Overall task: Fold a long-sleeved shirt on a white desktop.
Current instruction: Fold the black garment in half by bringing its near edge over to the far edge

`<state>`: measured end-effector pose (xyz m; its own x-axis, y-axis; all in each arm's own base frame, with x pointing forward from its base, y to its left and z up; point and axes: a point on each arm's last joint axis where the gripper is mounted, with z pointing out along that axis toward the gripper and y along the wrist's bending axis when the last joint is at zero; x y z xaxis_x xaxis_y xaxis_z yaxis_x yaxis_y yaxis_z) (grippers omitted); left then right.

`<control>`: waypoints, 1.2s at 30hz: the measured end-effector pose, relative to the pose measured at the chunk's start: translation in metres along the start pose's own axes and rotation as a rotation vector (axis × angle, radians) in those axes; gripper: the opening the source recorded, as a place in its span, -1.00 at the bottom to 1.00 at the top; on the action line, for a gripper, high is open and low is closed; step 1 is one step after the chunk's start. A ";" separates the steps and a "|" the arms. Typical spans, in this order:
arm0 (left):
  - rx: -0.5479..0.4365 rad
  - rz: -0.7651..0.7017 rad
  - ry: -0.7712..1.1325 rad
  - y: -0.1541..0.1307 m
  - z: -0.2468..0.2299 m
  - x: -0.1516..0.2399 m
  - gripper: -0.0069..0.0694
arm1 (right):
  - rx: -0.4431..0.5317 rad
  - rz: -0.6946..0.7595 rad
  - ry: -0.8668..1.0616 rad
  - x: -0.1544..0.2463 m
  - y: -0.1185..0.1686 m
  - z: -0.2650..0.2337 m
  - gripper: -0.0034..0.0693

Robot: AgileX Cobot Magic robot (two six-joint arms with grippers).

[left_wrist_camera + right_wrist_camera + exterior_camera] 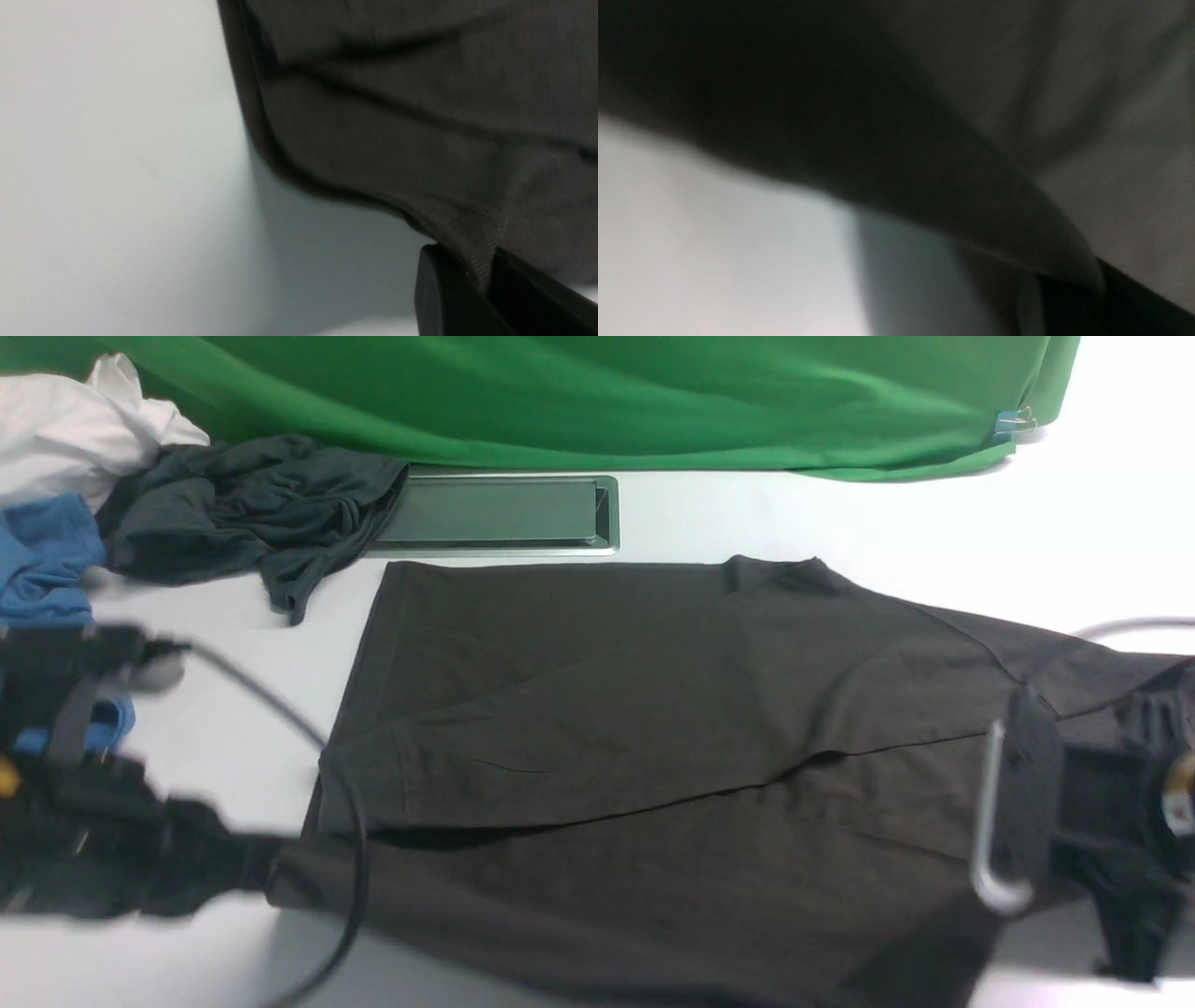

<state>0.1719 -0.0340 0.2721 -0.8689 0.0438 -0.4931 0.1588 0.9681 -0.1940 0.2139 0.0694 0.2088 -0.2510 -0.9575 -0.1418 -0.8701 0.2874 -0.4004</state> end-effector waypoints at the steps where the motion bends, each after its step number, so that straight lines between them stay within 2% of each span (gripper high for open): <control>1: -0.004 -0.023 -0.006 0.001 0.004 -0.007 -0.70 | 0.019 0.018 -0.017 -0.003 -0.007 0.003 -0.80; 3: -0.016 -0.058 -0.043 0.004 0.015 -0.034 -0.70 | 0.055 0.079 -0.033 -0.007 -0.028 0.014 -0.80; 4: -0.016 -0.060 -0.040 0.004 0.017 -0.035 -0.70 | 0.055 0.083 -0.034 -0.008 -0.029 0.015 -0.80; 6: -0.039 -0.051 -0.058 0.008 0.030 -0.061 -0.70 | 0.056 0.167 -0.016 -0.008 -0.047 0.025 -0.80; 11: -0.097 -0.003 -0.075 0.019 0.064 -0.111 -0.70 | 0.050 0.266 0.023 -0.010 -0.079 0.042 -0.80; 16: -0.118 -0.025 -0.076 0.035 0.091 -0.151 -0.70 | 0.069 0.309 0.022 -0.019 -0.104 0.049 -0.80; 21: -0.126 -0.071 -0.089 0.054 0.098 -0.184 -0.70 | 0.105 0.315 0.000 -0.031 -0.129 0.051 -0.80; 30: -0.104 -0.110 -0.082 0.069 0.127 -0.209 -0.70 | 0.152 0.356 -0.016 -0.040 -0.172 0.067 -0.80; 36: -0.122 -0.141 -0.102 0.085 0.165 -0.215 -0.70 | 0.134 0.384 0.008 -0.041 -0.192 0.113 -0.80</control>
<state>0.4491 -0.0013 0.2217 -0.8253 -0.1140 -0.5531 -0.0246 0.9857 -0.1665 0.4394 0.0564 0.1896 -0.5507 -0.7800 -0.2974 -0.6497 0.6241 -0.4340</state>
